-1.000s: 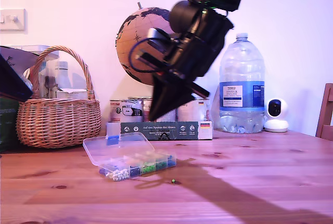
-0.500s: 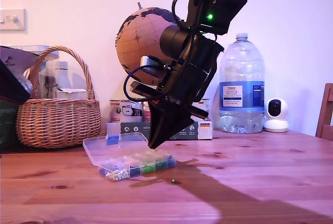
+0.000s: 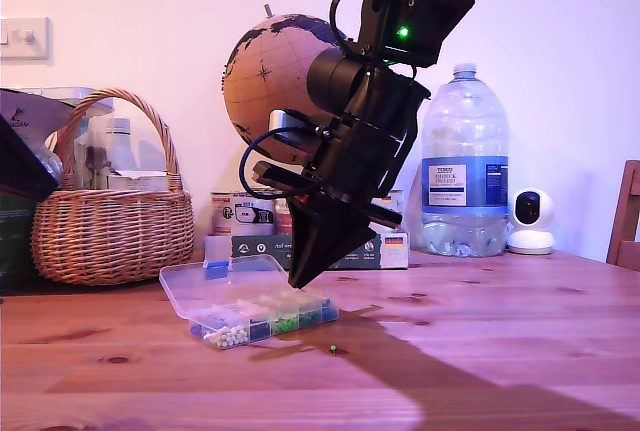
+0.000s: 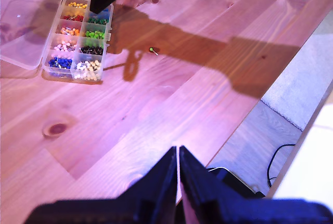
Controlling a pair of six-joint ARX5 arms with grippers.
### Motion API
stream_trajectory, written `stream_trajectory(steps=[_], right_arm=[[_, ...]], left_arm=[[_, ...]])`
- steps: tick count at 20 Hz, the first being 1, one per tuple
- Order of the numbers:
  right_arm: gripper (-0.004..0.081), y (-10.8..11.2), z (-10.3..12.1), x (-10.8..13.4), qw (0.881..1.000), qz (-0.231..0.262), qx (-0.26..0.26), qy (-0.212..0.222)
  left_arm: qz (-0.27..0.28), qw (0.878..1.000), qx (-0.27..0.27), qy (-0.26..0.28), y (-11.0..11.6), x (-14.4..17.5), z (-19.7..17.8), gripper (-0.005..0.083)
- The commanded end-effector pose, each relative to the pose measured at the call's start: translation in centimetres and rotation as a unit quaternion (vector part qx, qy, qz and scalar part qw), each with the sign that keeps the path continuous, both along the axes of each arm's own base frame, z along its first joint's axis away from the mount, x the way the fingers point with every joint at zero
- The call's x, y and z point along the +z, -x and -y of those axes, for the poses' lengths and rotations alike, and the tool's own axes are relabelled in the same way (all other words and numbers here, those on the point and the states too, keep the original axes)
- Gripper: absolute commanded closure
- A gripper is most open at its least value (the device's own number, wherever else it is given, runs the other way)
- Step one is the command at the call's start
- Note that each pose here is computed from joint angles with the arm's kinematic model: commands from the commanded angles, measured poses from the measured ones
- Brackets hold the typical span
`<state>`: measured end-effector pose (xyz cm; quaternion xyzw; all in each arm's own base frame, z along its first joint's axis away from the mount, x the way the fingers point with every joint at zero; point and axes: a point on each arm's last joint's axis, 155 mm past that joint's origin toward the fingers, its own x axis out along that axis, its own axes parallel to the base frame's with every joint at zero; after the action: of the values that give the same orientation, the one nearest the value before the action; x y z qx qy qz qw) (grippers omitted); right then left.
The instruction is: Sort the loose pins on the table into their correct compartments
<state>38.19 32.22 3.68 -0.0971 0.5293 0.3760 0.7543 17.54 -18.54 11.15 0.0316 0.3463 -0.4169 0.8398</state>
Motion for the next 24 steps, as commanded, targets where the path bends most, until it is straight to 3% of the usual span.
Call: stream_trajectory(steps=[1,4,15,17,20,24], right_arm=[[0.0767,-0.2,-0.3,-0.7,1.000,0.001,0.003,0.002],[0.0733,-0.3,-0.4,-0.7,1.000,0.005,0.002,0.001],[0.0735,-1.3,-0.6,-0.2,0.999,0.032,0.009,-0.001],[0.0787,-1.5,-0.9,0.2,0.999,0.035,0.010,-0.005],[0.0783,-0.6,-1.3,1.0,1.000,0.012,0.019,-0.017],[0.0783,0.9,-0.3,2.4,0.999,-0.030,0.019,0.010]], left_arm=[[-0.004,1.000,-0.002,0.000,0.2,-0.3,0.0,0.0797],[-0.005,1.000,-0.002,0.000,0.2,-0.4,0.0,0.0797],[-0.005,1.000,-0.002,-0.001,0.2,-0.4,0.0,0.0797],[-0.005,1.000,-0.002,-0.001,0.2,-0.4,0.0,0.0797],[-0.005,1.000,-0.002,-0.001,0.2,-0.4,0.0,0.0797],[-0.005,1.000,-0.002,0.000,0.2,-0.4,0.0,0.0797]])
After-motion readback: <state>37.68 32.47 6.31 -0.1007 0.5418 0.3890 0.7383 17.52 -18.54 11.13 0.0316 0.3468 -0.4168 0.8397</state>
